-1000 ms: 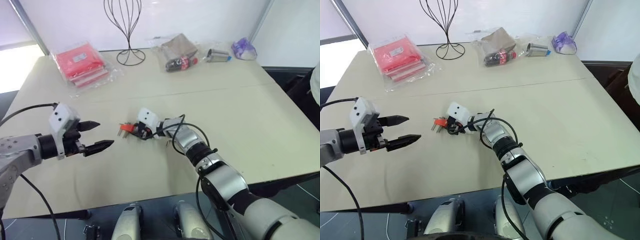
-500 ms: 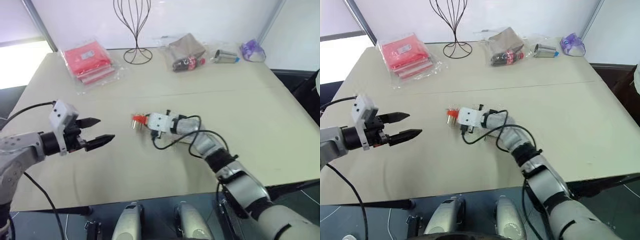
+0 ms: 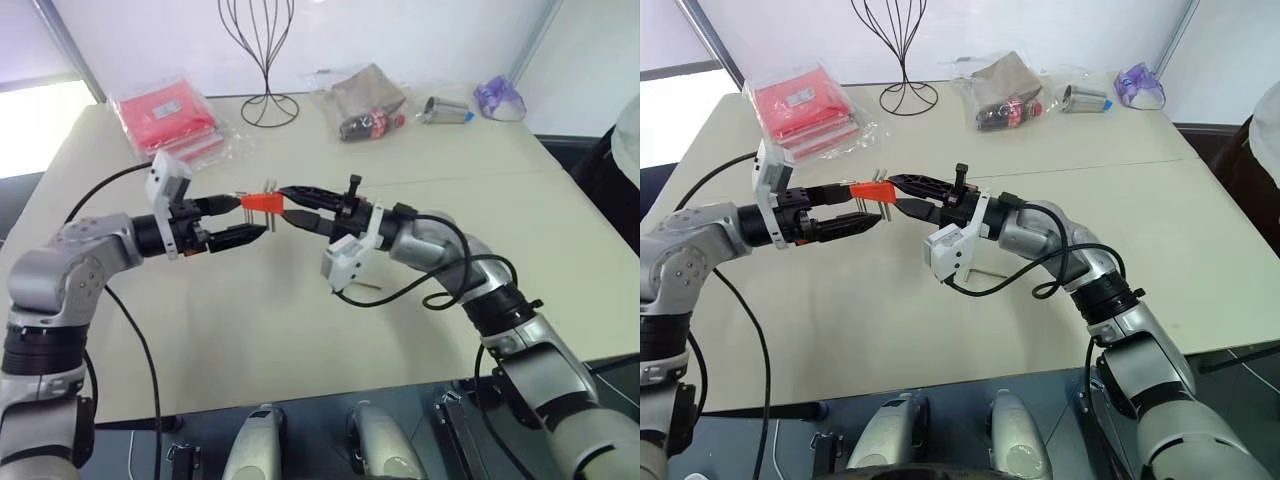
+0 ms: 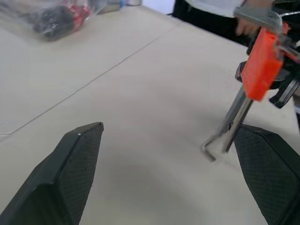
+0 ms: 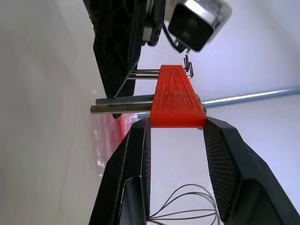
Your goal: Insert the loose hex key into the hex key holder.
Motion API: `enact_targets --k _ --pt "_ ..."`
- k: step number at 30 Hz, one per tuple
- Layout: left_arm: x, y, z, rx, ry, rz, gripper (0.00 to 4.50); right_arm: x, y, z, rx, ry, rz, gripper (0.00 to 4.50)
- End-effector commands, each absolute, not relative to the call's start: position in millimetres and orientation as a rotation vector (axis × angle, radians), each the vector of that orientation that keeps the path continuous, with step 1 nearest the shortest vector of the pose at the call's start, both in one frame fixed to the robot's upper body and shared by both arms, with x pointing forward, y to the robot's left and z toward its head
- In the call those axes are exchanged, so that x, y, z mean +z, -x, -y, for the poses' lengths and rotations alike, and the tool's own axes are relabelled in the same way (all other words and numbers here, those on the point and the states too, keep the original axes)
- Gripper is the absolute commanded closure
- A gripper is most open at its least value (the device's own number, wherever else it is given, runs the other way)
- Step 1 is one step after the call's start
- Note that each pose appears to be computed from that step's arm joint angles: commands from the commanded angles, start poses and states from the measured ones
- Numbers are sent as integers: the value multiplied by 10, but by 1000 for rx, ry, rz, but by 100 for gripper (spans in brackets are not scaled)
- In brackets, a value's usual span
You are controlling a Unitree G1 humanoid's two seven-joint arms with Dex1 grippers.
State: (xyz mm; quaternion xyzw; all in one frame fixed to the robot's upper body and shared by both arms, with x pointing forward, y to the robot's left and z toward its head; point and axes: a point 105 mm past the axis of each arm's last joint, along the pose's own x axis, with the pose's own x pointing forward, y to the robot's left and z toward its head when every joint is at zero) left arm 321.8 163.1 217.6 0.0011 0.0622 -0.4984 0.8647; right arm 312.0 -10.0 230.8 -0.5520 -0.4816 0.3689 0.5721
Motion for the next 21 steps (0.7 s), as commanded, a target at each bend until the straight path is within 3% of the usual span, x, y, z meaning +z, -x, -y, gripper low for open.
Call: enact_targets --k 1,21 --pt "2327 -3170 -1509 -1129 -10 -95 0 2489 -3036 113 841 1289 1230 344" --pt "2521 -3000 -1389 -1213 46 -39 0 2416 -3059 111 904 1318 1207 344"
